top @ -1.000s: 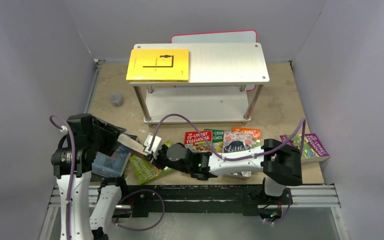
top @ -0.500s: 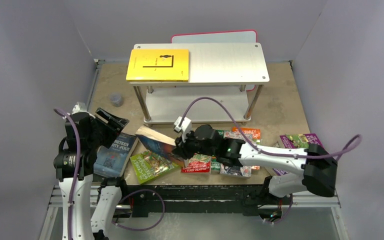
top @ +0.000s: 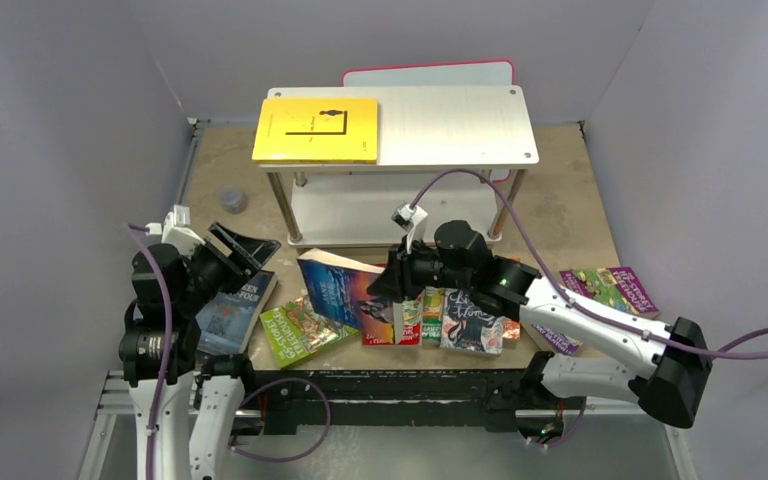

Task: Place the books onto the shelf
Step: Pick up the book from the center of the board.

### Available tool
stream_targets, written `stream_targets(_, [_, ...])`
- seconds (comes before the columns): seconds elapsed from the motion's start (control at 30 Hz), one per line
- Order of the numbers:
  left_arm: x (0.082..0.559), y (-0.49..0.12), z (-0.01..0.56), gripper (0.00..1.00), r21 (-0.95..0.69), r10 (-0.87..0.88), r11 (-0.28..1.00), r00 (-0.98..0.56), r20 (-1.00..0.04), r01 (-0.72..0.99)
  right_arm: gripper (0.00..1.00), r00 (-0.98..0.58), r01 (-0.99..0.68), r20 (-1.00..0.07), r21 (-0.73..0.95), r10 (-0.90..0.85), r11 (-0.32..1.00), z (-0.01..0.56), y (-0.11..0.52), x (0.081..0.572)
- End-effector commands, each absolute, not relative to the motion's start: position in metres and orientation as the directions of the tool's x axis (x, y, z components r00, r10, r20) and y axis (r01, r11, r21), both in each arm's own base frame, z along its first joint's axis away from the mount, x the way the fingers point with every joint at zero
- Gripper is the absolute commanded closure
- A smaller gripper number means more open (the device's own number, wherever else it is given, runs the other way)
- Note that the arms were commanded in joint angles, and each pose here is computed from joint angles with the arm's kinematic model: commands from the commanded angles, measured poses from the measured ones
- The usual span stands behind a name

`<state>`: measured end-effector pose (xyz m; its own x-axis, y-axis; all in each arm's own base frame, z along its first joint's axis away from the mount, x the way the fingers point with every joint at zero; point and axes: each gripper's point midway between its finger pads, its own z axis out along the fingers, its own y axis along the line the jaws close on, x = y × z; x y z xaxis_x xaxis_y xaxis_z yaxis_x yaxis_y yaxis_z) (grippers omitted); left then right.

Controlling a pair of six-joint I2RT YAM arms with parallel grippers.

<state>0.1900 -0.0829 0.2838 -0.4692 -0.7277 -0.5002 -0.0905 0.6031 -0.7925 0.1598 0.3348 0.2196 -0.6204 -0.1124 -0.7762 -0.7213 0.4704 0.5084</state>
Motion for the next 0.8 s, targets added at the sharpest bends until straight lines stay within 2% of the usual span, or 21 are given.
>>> stream_targets(0.0, [0.187, -0.100, 0.297, 0.36, -0.791, -0.659, 0.608, -0.513, -0.550, 0.067, 1.00, -0.607, -0.737, -0.778, 0.627, 0.160, 0.253, 0.352, 0.341, 0.155])
stream_targets(0.2, [0.174, -0.118, 0.302, 0.35, -0.810, -0.620, 0.560, -0.562, -0.548, 0.173, 1.00, -0.642, -0.712, -0.721, 0.687, 0.259, 0.148, 0.405, 0.332, 0.151])
stream_targets(0.3, [0.164, -0.123, 0.306, 0.31, -0.802, -0.592, 0.554, -0.572, -0.568, 0.224, 1.00, -0.642, -0.717, -0.705, 0.691, 0.302, 0.091, 0.432, 0.326, 0.144])
stream_targets(0.5, [0.158, -0.125, 0.306, 0.28, -0.781, -0.560, 0.573, -0.576, -0.595, 0.250, 1.00, -0.644, -0.738, -0.682, 0.673, 0.345, -0.049, 0.484, 0.316, 0.123])
stream_targets(0.77, [0.149, -0.138, 0.351, 0.28, -0.756, -0.532, 0.515, -0.540, -0.652, 0.405, 1.00, -0.656, -0.746, -0.679, 0.651, 0.329, -0.145, 0.509, 0.308, 0.103])
